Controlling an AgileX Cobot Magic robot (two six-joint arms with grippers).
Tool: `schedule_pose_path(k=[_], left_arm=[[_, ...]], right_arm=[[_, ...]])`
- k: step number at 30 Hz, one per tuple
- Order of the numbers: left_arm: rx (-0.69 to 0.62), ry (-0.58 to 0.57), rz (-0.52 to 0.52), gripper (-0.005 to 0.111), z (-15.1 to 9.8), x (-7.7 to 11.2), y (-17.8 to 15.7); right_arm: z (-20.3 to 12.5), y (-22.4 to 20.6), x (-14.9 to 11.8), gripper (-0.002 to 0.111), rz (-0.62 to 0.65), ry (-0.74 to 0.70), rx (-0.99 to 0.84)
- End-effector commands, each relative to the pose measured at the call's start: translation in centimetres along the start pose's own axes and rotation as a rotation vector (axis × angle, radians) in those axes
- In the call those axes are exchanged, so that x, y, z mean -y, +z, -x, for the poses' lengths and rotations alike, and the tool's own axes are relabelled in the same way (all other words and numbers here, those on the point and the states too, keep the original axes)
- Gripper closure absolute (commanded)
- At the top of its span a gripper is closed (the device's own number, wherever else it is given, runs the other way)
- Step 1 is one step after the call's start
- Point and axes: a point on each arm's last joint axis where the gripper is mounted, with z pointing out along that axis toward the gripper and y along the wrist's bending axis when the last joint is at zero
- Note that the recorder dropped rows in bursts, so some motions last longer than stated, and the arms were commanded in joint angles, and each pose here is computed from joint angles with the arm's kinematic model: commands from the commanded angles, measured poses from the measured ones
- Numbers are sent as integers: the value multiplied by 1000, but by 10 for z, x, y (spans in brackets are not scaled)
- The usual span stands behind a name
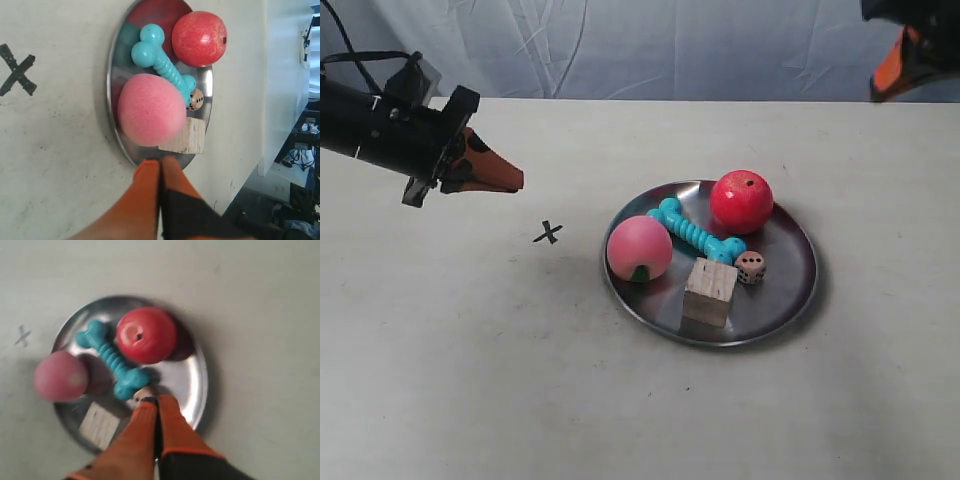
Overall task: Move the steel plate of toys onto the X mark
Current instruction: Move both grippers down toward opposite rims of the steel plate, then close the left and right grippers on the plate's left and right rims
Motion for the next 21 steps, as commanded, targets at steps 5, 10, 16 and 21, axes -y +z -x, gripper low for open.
schedule_pose_path(k=[5, 10, 16, 21], left_arm=[[-79, -42, 13, 107, 14, -7, 23], [-61, -63, -17, 92, 34, -14, 34], [-137, -73, -20, 66, 47, -54, 58], [-123, -79, -13, 66, 48, -56, 60]], right_arm=[[5, 90, 85, 109, 314, 154, -144], [-24, 133, 118, 109, 441, 289, -188], [-102, 165, 112, 91, 516, 279, -317], [-109, 167, 109, 53, 538, 290, -314]])
